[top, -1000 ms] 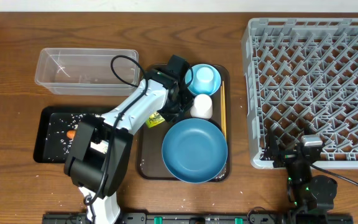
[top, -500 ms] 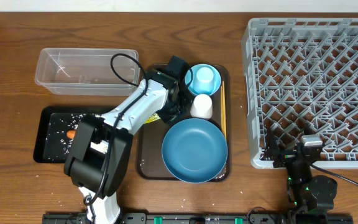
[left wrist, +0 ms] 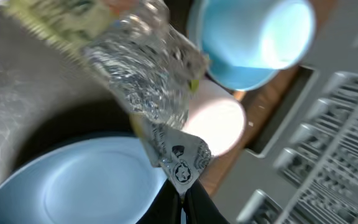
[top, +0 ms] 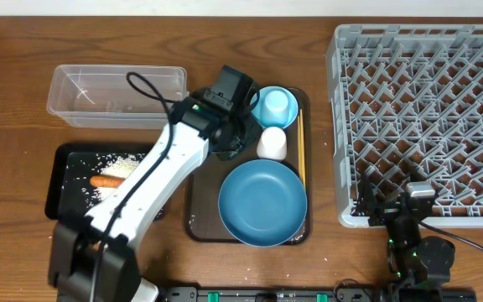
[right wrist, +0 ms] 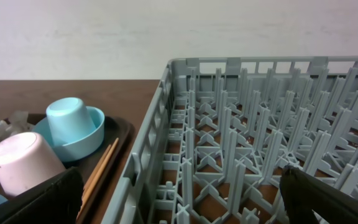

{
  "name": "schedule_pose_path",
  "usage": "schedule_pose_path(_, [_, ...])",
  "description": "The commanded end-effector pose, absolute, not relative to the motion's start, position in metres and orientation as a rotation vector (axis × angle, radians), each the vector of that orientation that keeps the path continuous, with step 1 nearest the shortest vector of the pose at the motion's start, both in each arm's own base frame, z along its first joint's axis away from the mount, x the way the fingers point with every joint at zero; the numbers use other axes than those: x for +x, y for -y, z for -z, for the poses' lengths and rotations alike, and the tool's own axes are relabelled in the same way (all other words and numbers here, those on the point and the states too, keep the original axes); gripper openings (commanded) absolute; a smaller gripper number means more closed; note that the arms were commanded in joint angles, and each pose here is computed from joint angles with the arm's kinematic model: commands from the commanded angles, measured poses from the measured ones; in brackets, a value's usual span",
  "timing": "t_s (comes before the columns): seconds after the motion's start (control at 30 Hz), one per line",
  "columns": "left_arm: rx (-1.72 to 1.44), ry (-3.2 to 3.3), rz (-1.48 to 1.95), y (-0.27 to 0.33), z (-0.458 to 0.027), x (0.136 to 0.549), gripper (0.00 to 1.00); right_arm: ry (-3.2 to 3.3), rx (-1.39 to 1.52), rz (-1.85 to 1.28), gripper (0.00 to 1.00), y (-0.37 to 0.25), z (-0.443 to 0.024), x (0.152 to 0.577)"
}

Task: Sort waste into correct bins and load items into the dishwasher rack
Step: 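Carry the wrapper left and drop it into the clear plastic container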

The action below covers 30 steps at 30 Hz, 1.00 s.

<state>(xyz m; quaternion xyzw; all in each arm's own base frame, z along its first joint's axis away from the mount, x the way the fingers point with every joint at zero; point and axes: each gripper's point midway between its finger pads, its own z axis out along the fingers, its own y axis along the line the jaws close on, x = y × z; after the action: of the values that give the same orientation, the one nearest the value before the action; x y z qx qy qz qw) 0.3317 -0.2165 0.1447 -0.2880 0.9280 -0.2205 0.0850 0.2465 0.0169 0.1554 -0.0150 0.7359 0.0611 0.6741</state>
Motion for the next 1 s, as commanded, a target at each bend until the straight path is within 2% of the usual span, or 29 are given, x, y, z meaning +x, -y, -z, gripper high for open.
schedule_pose_path(0.0, [-0.84,-2.706,0.637,0.208,-0.16,0.336,0.06,-1.662,-0.023,-0.111,0.99,-0.011,-0.153,0.247])
schedule_pose_path(0.2, [-0.788,-2.569,0.488,0.18,-0.175,0.355,0.06,-1.662,-0.023,-0.111,0.99,-0.011,-0.153,0.247])
schedule_pose_path(0.4, [-0.739,-2.427,0.422,0.144,-0.19,0.393,0.06,-1.662,-0.023,-0.111,0.99,-0.011,-0.153,0.247])
schedule_pose_path(0.67, [-0.828,-2.241,0.389,0.072,-0.211,0.438,0.06,-1.663,-0.024,-0.111,0.99,-0.012,-0.153,0.247])
schedule_pose_path(0.97, [-0.801,-2.2,0.28,0.009,-0.196,0.469,0.06,-1.662,-0.023,-0.111,0.99,-0.011,-0.153,0.247])
